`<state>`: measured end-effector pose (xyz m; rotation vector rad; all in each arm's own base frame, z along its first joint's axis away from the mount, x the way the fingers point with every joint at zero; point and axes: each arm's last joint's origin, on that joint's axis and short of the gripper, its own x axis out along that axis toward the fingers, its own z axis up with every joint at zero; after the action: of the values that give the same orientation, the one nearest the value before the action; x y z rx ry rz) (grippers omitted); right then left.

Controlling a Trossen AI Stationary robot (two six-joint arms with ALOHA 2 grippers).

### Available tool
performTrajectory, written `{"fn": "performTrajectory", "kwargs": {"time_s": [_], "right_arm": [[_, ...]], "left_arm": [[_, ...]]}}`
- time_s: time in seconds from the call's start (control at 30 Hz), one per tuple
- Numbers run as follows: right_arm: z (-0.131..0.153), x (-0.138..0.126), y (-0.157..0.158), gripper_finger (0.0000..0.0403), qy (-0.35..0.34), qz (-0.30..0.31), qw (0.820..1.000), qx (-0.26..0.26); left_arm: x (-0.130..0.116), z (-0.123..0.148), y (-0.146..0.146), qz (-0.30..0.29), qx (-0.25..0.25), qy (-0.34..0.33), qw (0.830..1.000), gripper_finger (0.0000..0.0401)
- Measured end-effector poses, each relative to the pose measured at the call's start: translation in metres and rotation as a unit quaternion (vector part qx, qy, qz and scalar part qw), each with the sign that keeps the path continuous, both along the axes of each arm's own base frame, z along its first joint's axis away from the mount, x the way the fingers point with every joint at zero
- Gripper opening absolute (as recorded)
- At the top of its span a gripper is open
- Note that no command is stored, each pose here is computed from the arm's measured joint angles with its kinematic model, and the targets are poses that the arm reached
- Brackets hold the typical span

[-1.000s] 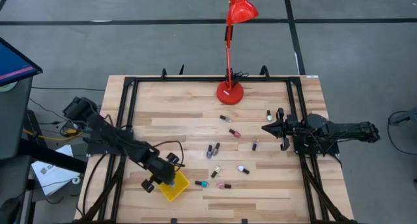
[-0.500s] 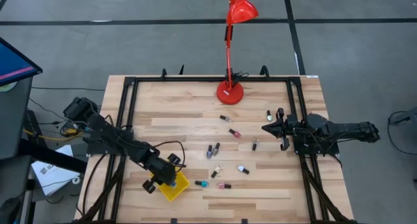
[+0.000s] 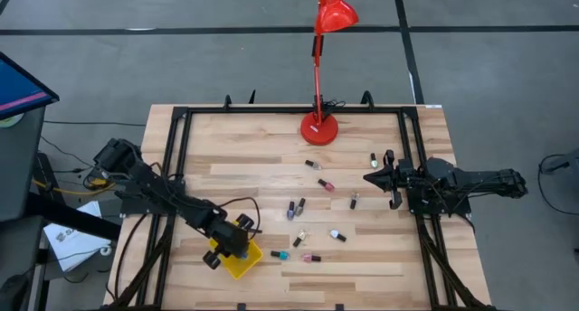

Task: Pick & Place Nail Polish
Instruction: Put the blue nail polish bottle into the yellow basket, then put the light blue nail polish bottle into the yellow basket

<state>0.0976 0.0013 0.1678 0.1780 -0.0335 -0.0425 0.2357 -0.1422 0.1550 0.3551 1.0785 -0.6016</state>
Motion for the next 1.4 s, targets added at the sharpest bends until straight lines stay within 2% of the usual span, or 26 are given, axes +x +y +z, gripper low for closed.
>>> {"fn": "performTrajectory", "kwargs": {"time_s": [0.3, 0.47, 0.63, 0.8, 0.97, 1.03, 1.23, 1.4], "right_arm": [[0.000, 0.000, 0.000, 0.0000, 0.000, 0.000, 1.000, 0.000], [0.000, 0.000, 0.000, 0.0000, 0.000, 0.000, 1.000, 0.000], [0.000, 0.000, 0.000, 0.0000, 0.000, 0.000, 1.000, 0.000], [0.000, 0.000, 0.000, 0.0000, 0.000, 0.000, 1.000, 0.000], [0.000, 0.000, 0.000, 0.0000, 0.000, 0.000, 1.000, 0.000], [0.000, 0.000, 0.000, 0.0000, 0.000, 0.000, 1.000, 0.000], [0.000, 0.000, 0.000, 0.0000, 0.000, 0.000, 1.000, 0.000], [0.000, 0.000, 0.000, 0.0000, 0.000, 0.000, 1.000, 0.000]], "left_arm": [[0.000, 0.002, 0.000, 0.008, -0.004, -0.003, 1.000, 0.0126], [-0.001, 0.009, 0.002, 0.076, -0.037, 0.007, 0.996, 0.0158], [-0.008, 0.048, 0.013, 0.112, -0.085, -0.054, 0.989, 0.0174], [-0.008, 0.097, 0.037, 0.169, -0.115, -0.139, 0.969, 0.0175], [0.013, 0.132, 0.058, 0.198, -0.085, -0.169, 0.962, 0.0175], [0.025, 0.139, 0.064, 0.211, -0.069, -0.155, 0.963, 0.0175], [0.063, 0.142, 0.070, 0.258, -0.044, -0.066, 0.963, 0.0175], [0.093, 0.131, 0.057, 0.248, -0.041, -0.030, 0.967, 0.0175]]}}
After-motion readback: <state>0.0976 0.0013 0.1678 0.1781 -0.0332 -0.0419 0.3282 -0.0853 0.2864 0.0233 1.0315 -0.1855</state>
